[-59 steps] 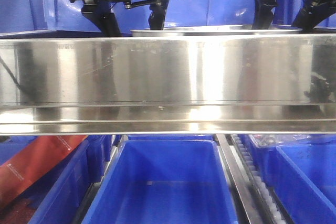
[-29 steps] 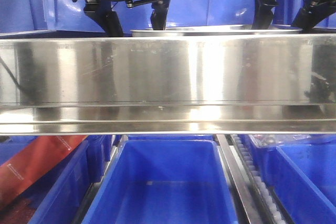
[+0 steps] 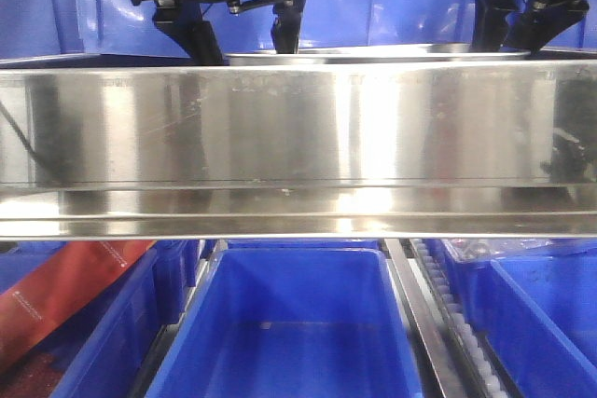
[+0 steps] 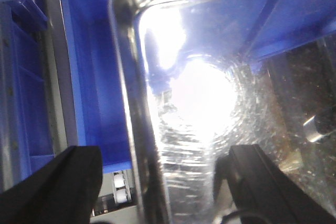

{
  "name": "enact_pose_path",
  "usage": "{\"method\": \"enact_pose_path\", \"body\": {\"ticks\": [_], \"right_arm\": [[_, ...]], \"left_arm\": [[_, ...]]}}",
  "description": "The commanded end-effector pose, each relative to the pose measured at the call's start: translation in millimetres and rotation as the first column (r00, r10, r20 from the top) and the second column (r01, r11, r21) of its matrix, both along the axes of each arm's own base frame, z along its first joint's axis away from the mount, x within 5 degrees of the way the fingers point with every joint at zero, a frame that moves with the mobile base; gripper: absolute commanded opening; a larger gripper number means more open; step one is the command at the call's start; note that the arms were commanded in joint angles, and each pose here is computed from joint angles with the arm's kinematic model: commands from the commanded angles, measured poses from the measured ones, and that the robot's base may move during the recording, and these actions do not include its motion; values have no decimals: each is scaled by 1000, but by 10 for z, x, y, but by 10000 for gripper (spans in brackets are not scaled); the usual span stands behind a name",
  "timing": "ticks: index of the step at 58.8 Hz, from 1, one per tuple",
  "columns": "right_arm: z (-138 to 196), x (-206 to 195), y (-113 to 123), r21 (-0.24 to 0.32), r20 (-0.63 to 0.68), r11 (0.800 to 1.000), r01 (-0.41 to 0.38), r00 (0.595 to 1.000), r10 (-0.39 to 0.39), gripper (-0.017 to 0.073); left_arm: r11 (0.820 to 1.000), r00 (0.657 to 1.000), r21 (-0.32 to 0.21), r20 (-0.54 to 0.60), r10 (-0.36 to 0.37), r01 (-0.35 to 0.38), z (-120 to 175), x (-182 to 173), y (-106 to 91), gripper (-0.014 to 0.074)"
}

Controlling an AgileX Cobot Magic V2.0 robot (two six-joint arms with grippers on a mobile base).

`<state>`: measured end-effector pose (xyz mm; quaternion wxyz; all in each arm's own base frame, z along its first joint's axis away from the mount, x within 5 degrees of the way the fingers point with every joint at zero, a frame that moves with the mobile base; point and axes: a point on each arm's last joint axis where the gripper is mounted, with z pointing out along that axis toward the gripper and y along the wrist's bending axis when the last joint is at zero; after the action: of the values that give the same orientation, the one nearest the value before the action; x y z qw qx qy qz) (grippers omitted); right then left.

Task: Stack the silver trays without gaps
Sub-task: 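Lift the silver tray off the shelf with both grippers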

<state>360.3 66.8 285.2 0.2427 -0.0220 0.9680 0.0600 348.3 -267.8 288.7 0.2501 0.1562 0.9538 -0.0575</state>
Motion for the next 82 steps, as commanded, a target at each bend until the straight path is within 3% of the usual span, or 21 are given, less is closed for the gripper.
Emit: {"method": "enact_pose_path", "body": {"ticks": [1,13,19,34,41,52,65,82], "right_arm": [[43,24,-8,-8,31,1000,-3,1000,3,66],[47,31,-7,-7,39,1000,-2,999,3,66],[47,31,-7,-7,39,1000,-2,999,3,66],[47,31,-7,-7,39,1000,-2,999,3,41],[51,21,-9,-8,33,1000,-3,999,3,-81],[119,-37,-11,2,27,1000,-2,1000,2,-69],[393,-192,2,69,87,998,3,996,-9,-69],[801,-459,-43,91,205,996,-6,979,-13,-69]], "left_arm": [[1000,1000,-18,-9,12,-13,-30,22,-6,402],[1000,1000,-21,-6,12,-12,-29,24,-9,397],[1000,1000,-25,-1,11,-11,-26,28,-12,342],[997,1000,-74,3,9,-9,-14,31,-51,-43],[998,1000,-61,10,8,-8,-14,36,-42,-5],[998,1000,-58,22,11,-10,120,-15,11,-8],[993,995,-117,93,16,-5,547,-164,133,-8],[984,980,-180,196,27,9,1040,-389,331,-8]]}}
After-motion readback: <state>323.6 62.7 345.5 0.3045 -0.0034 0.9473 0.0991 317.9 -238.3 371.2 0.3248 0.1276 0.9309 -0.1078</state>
